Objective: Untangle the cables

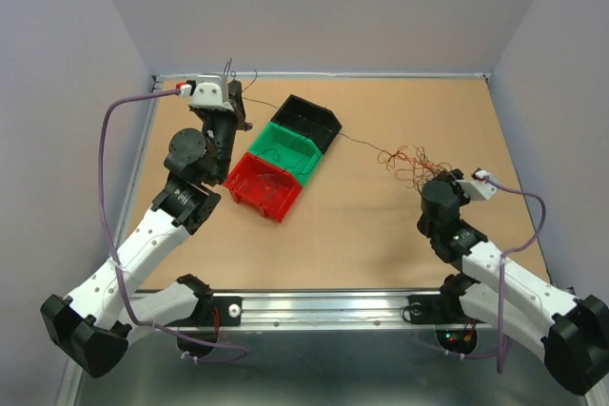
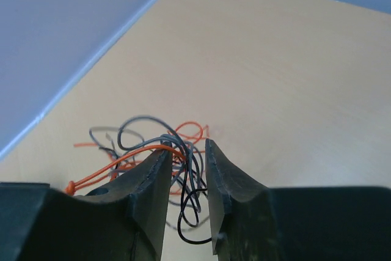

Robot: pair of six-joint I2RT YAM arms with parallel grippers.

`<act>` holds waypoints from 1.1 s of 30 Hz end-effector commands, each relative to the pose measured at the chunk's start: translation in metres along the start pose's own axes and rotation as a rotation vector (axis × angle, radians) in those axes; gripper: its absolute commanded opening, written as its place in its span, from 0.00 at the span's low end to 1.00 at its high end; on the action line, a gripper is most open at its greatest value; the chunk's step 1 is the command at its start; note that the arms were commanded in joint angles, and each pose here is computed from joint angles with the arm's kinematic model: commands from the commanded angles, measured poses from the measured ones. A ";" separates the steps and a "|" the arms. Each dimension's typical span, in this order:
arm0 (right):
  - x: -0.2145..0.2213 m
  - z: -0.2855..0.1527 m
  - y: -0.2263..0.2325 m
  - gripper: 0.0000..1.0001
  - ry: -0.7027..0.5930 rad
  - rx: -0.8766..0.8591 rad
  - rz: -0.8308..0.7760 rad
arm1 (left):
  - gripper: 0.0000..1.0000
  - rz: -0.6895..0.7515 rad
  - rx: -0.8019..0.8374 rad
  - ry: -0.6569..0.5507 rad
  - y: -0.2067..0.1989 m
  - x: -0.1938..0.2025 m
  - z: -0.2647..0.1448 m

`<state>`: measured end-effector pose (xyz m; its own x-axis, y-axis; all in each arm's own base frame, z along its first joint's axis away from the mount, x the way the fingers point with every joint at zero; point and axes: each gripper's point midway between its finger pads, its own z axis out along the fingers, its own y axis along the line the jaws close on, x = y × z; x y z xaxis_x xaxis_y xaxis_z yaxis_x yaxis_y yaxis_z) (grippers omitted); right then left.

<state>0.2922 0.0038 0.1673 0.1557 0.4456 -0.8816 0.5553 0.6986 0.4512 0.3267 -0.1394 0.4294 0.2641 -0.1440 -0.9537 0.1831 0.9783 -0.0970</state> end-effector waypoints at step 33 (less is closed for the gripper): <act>-0.064 -0.034 -0.110 0.00 -0.293 0.138 0.571 | 0.00 -0.299 -0.214 0.030 0.165 0.030 0.050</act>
<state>0.2057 -0.0675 0.1748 0.5770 0.5751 -0.5799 0.4222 0.3979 0.8145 0.4119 -0.0040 0.3682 0.1333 -0.3559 -0.9250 -0.0147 0.9325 -0.3609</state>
